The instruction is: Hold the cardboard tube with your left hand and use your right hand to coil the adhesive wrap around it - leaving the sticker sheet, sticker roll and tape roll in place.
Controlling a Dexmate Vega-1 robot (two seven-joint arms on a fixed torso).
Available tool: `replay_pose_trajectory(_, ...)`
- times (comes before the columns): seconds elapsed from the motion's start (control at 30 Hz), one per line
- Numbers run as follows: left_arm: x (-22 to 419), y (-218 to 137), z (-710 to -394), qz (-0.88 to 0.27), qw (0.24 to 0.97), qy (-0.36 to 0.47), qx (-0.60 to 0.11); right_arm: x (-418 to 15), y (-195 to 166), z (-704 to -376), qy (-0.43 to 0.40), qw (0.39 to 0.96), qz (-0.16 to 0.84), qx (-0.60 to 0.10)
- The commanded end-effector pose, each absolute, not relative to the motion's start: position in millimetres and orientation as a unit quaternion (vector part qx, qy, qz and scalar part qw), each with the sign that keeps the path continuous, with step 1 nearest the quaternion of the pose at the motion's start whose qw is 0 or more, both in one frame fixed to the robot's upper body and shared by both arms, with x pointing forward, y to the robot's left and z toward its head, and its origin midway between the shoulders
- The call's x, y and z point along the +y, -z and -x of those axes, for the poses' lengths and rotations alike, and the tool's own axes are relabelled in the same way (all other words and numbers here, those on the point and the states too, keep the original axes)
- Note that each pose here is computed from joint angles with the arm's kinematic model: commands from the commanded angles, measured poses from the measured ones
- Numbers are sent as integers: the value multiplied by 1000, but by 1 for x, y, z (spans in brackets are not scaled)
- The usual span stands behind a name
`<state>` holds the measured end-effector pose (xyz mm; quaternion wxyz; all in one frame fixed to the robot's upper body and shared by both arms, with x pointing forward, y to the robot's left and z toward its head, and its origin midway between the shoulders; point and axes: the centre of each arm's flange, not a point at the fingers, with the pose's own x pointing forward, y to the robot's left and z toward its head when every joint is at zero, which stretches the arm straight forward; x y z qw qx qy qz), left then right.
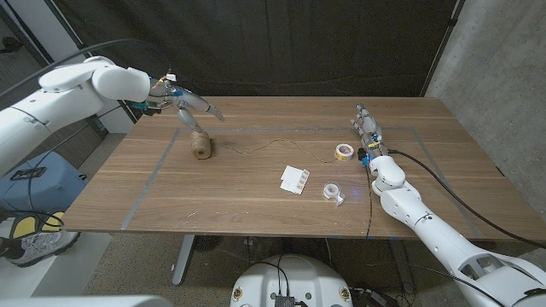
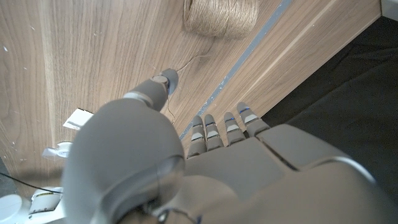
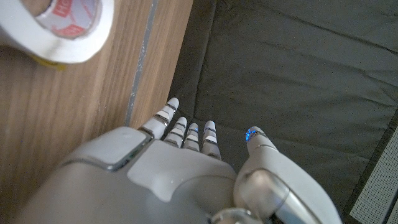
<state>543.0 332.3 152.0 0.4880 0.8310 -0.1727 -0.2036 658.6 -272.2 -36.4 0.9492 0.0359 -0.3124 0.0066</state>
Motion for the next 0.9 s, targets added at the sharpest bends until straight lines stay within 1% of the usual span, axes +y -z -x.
replay_pose_trajectory(0.03, 338, -147, -540, -852, 451, 205, -167, -271, 42, -656, 0, 950, -38, -310)
replay_pose_trajectory(0.4, 340, -134, -541, -863, 427, 218, -159, -269, 48, -656, 2, 952, -41, -305)
replay_pose_trajectory(0.9, 348, -124, -543, -866, 419, 232, -145, -267, 57, -652, 6, 953, -46, -299)
